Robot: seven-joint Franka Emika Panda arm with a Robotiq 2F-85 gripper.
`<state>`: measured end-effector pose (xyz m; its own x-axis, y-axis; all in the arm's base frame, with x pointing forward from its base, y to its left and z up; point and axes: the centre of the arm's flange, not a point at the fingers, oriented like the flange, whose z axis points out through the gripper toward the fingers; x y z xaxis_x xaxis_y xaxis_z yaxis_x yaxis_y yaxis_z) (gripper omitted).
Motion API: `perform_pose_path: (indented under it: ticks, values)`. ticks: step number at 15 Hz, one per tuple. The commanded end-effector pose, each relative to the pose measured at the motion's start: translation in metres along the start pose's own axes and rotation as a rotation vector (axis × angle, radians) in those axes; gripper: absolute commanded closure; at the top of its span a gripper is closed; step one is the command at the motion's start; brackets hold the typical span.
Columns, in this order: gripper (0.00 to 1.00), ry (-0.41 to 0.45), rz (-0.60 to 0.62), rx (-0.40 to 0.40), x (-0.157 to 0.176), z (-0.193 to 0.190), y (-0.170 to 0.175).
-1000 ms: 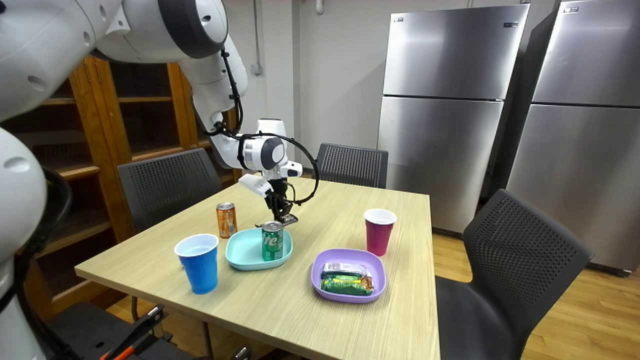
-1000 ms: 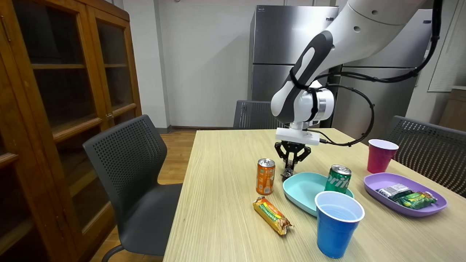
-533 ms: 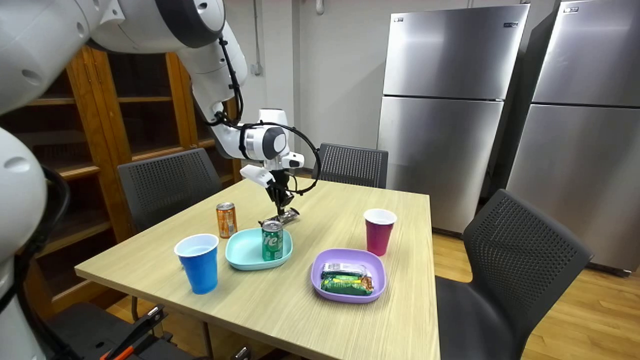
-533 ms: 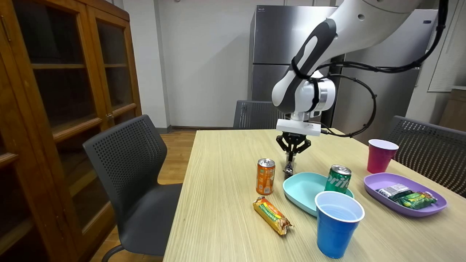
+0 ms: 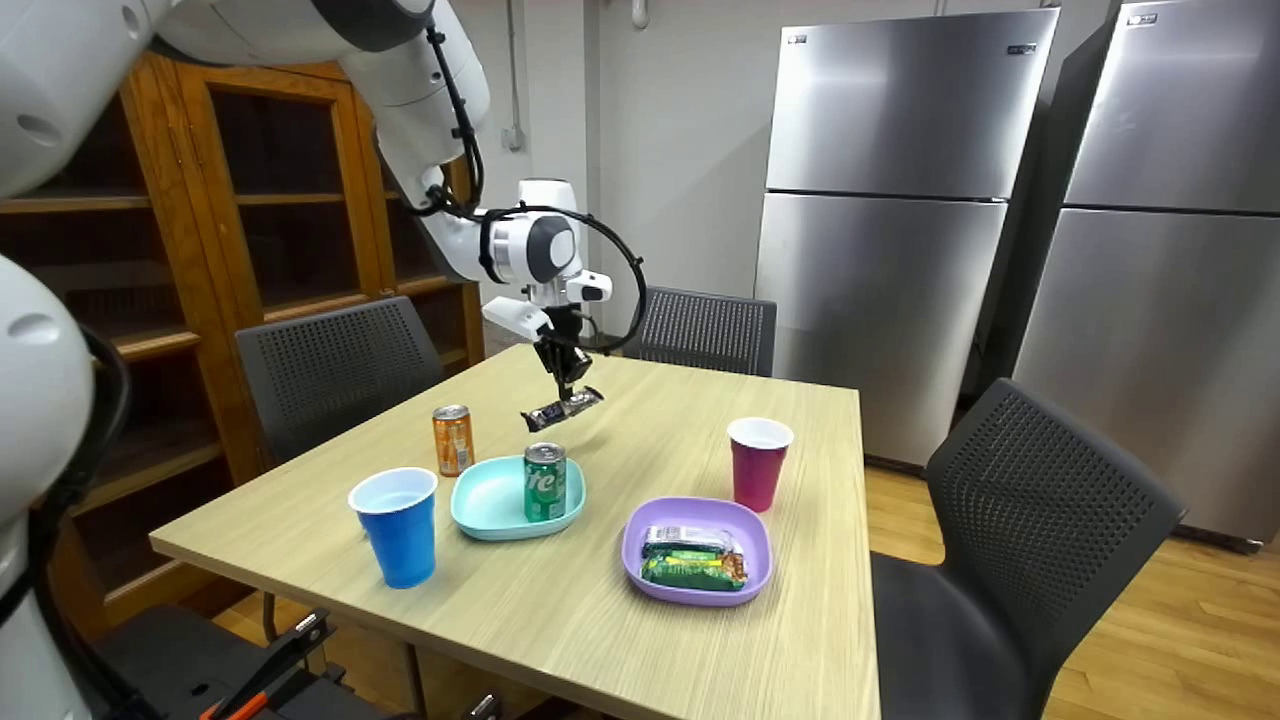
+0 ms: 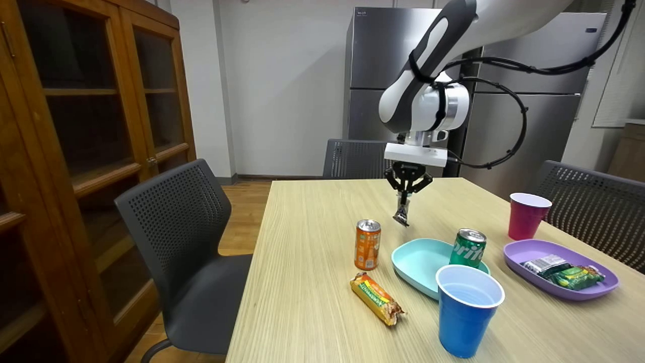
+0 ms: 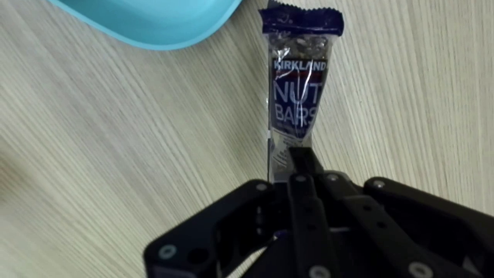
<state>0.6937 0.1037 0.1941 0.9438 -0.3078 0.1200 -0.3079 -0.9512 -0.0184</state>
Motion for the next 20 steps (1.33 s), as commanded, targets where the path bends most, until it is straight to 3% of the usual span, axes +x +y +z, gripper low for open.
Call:
perform_pose_path:
  ticks: [1, 12, 20]
  values:
    - [1.0, -0.008, -0.005, -0.004, -0.012, -0.03, 0.01]
    - [1.0, -0.017, 0.099, -0.003, -0.031, -0.047, 0.058]
    - [1.0, -0.017, 0.316, -0.024, -0.056, -0.073, 0.111]
